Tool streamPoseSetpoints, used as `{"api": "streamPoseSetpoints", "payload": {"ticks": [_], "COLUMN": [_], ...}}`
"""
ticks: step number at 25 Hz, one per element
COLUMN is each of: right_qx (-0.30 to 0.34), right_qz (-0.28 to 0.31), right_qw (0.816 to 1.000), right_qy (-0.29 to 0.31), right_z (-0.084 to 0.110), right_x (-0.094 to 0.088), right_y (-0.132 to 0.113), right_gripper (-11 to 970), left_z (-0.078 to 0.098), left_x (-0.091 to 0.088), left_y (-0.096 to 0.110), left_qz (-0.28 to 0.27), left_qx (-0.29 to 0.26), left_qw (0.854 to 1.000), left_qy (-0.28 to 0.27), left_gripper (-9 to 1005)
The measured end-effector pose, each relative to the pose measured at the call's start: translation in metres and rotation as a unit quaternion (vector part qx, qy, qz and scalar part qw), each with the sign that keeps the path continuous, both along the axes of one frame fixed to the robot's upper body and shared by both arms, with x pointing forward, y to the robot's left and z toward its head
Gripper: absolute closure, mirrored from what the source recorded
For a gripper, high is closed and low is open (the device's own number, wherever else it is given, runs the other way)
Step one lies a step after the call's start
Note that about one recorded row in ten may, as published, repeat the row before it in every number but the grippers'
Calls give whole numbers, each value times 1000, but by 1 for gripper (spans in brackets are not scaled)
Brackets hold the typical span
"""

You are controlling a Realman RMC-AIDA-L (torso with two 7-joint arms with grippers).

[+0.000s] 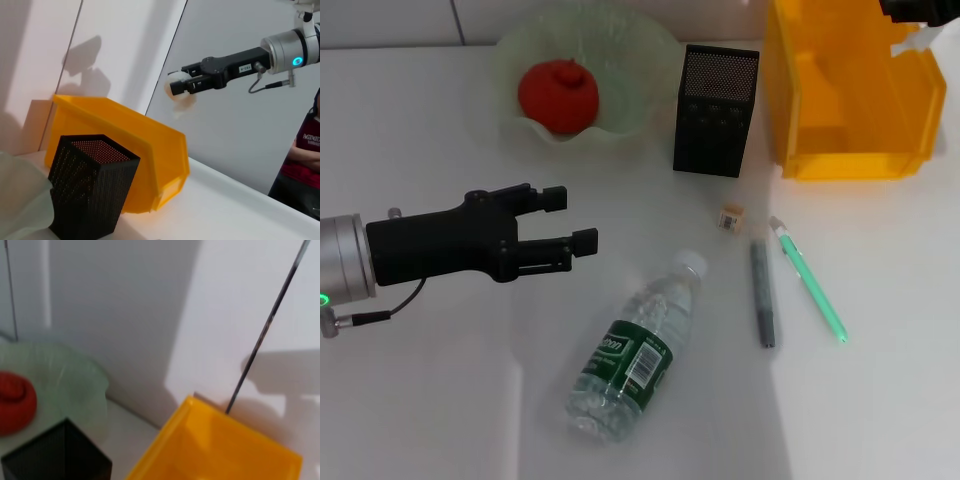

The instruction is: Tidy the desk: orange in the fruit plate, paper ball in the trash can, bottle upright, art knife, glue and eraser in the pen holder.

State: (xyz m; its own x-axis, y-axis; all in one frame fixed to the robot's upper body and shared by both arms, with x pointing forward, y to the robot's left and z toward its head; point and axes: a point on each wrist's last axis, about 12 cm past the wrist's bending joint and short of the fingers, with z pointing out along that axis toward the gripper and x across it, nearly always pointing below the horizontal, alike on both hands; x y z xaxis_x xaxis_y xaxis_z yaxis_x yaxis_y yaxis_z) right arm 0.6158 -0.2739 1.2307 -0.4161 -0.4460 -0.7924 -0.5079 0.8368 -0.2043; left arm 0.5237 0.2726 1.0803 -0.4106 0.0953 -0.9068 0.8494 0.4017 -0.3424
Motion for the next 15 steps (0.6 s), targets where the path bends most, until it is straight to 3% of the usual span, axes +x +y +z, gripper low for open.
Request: {"api": "streamPoseSetpoints", "payload": {"ticks": [9,15], "right_qx": [55,117], "right_qz": [6,14], "right_qw": [998,992], "right_qy": [-34,-51], "right_z": [-8,-14], "right_x": [-4,-30], "right_y": [-7,-24], "right_gripper": [268,251], "left_z": [2,12], "left_x": [3,12], "left_y": [-2,-5], "left_qz": [-4,-5], "left_qx": [0,-3], "left_qw": [1000,1000], "left_qy": [-1,8], "left_gripper": [198,201]}}
